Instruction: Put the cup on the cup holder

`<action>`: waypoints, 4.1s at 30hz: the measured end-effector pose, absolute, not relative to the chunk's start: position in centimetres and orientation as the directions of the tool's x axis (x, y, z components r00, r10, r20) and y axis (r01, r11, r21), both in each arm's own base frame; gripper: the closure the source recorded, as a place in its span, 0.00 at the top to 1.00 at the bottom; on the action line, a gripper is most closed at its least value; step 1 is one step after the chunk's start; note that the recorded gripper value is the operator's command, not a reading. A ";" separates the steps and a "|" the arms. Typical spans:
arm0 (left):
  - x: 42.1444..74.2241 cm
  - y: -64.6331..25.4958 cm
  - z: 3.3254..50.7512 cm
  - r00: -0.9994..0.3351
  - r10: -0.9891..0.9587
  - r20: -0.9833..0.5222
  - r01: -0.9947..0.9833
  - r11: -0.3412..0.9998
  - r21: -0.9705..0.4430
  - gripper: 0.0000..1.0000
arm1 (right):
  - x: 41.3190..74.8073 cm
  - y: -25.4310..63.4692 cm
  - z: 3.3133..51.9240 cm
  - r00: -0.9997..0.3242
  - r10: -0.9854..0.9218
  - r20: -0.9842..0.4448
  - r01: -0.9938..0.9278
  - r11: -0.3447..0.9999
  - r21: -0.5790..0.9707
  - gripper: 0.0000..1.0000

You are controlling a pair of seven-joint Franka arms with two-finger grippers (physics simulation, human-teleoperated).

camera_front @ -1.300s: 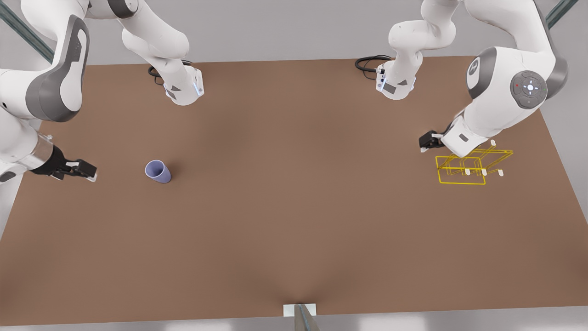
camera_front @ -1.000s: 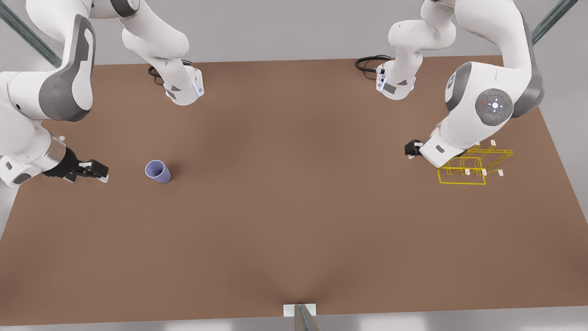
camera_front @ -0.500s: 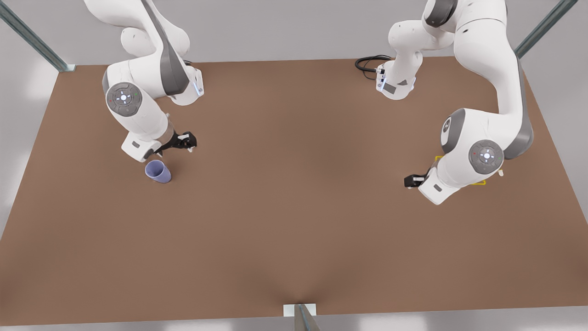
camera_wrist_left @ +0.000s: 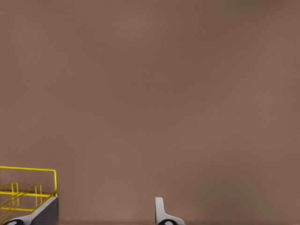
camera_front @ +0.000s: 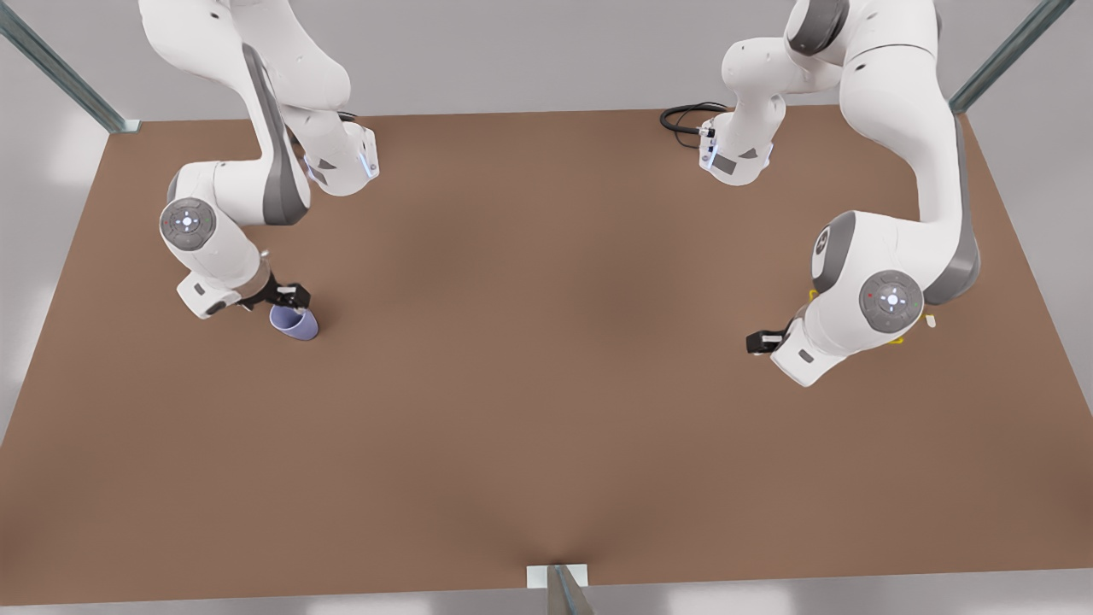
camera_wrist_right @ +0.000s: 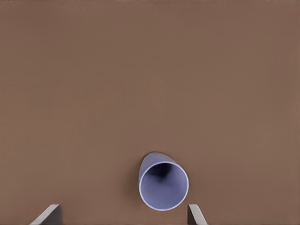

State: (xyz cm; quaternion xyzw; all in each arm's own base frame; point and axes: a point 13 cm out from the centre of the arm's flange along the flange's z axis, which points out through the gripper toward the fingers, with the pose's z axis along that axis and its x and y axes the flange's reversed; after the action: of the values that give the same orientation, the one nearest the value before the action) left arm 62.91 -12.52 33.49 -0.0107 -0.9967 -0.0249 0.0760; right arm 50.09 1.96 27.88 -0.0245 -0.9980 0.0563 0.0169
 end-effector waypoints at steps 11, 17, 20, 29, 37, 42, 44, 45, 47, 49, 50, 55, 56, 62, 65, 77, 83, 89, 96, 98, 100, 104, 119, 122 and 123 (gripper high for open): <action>63.1 -11.6 32.7 -0.986 -0.005 0.165 0.005 0.998 0.058 1.00 | 48.3 3.1 23.7 -0.999 -0.037 0.014 -0.038 0.993 -0.113 1.00; 63.1 -11.3 32.8 -0.987 -0.008 0.162 0.003 0.998 0.067 1.00 | 48.0 0.4 21.1 -0.999 -0.016 0.037 -0.019 0.996 -0.085 1.00; 63.1 -11.3 32.8 -0.987 -0.007 0.161 0.005 0.997 0.072 1.00 | 47.6 -0.5 20.1 -0.999 -0.007 0.048 -0.010 0.998 -0.069 1.00; 63.2 -11.2 32.9 -0.988 -0.012 0.157 0.001 0.997 0.081 1.00 | 44.8 5.1 18.0 -0.988 -0.126 0.091 -0.130 0.991 -0.032 1.00; 62.9 -12.8 32.9 -0.988 -0.002 0.154 0.011 0.996 0.083 1.00 | 44.5 1.8 16.7 -0.990 -0.080 0.119 -0.082 0.996 -0.014 1.00; 62.9 -12.8 32.7 -0.988 -0.011 0.155 0.003 0.997 0.084 1.00 | 44.5 -0.1 15.9 -0.991 -0.054 0.126 -0.055 0.998 -0.004 1.00; 62.9 -12.9 32.7 -0.988 -0.013 0.155 0.000 0.996 0.084 1.00 | 44.6 -0.7 15.5 -0.991 -0.045 0.126 -0.045 0.999 0.002 1.00; 62.9 -12.9 32.7 -0.988 -0.014 0.155 -0.001 0.996 0.084 1.00 | 44.6 -1.0 15.2 -0.991 -0.041 0.126 -0.040 0.999 0.006 1.00; 62.9 -12.9 32.7 -0.988 -0.016 0.155 -0.003 0.996 0.084 1.00 | 44.3 -1.5 14.5 -0.991 -0.033 0.129 -0.032 0.999 0.010 1.00; 62.9 -12.9 32.7 -0.988 -0.018 0.154 -0.005 0.996 0.085 1.00 | 44.1 -1.7 14.0 -0.991 -0.031 0.127 -0.029 0.999 0.012 1.00; 63.0 -12.9 32.7 -0.988 -0.019 0.154 -0.006 0.996 0.085 1.00 | 44.0 -1.7 14.0 -0.992 -0.033 0.124 -0.032 0.999 0.012 1.00; 62.9 -12.8 32.6 -0.988 -0.023 0.155 -0.009 0.996 0.086 1.00 | 44.1 0.4 13.0 -0.989 -0.084 0.119 -0.082 0.996 0.022 1.00; 62.9 -12.9 32.6 -0.988 -0.023 0.155 -0.010 0.996 0.087 1.00 | 44.1 1.1 12.7 -0.988 -0.101 0.121 -0.098 0.995 0.026 1.00; 62.9 -12.9 32.6 -0.987 -0.028 0.156 -0.014 0.996 0.087 1.00 | 42.8 1.8 10.4 -0.982 -0.125 0.142 -0.120 0.992 0.042 1.00; 63.0 -12.9 32.5 -0.987 -0.030 0.155 -0.016 0.996 0.088 1.00 | 42.8 0.1 9.7 -0.984 -0.107 0.145 -0.103 0.994 0.039 1.00; 63.0 -12.9 32.6 -0.988 -0.035 0.154 -0.021 0.996 0.088 1.00 | 43.6 -0.1 9.9 -0.980 -0.159 0.116 -0.155 0.987 0.042 0.21; 62.9 -13.2 32.6 -0.988 -0.030 0.153 -0.017 0.996 0.088 1.00 | 44.5 -0.6 12.8 -0.984 -0.161 0.081 -0.162 0.987 0.000 0.21; 62.8 -13.4 32.3 -0.987 -0.030 0.158 -0.016 0.996 0.090 1.00 | 48.2 0.8 18.2 -0.986 -0.163 0.037 -0.164 0.986 -0.018 0.21; 62.9 -13.2 32.1 -0.988 -0.023 0.153 -0.005 0.993 0.119 1.00 | 56.1 27.8 23.0 -0.942 -0.333 -0.046 -0.334 0.909 0.249 0.21; 62.9 -13.0 32.0 -0.988 -0.024 0.153 -0.004 0.992 0.130 1.00 | 56.8 31.7 23.5 -0.944 -0.326 -0.049 -0.326 0.902 0.284 0.21; 62.9 -12.8 31.9 -0.988 -0.025 0.152 -0.004 0.991 0.137 1.00 | 56.8 33.4 23.7 -0.952 -0.304 -0.037 -0.300 0.904 0.303 0.21; 62.9 -12.5 31.9 -0.989 -0.027 0.149 -0.004 0.989 0.151 1.00 | 58.5 41.3 22.2 -0.963 -0.270 -0.021 -0.254 0.876 0.411 0.21; 63.7 -13.2 39.8 -0.988 -0.130 0.083 -0.127 0.991 0.042 1.00 | 60.9 61.9 17.8 -0.989 0.148 0.025 0.106 0.571 0.814 0.21; 61.6 -19.7 45.1 -0.967 -0.240 0.085 -0.246 0.966 -0.082 1.00 | 60.6 63.8 16.4 -0.980 0.201 0.006 0.117 0.541 0.833 0.21; 60.5 -21.7 46.0 -0.956 -0.274 0.103 -0.284 0.954 -0.099 1.00 | 61.1 63.8 16.3 -0.975 0.222 -0.001 0.119 0.529 0.840 0.21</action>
State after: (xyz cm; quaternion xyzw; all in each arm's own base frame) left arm 60.54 -21.69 45.98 0.1413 -0.9874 0.0563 0.0439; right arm 61.15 63.83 16.27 -0.0979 -0.8726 -0.4755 -0.0541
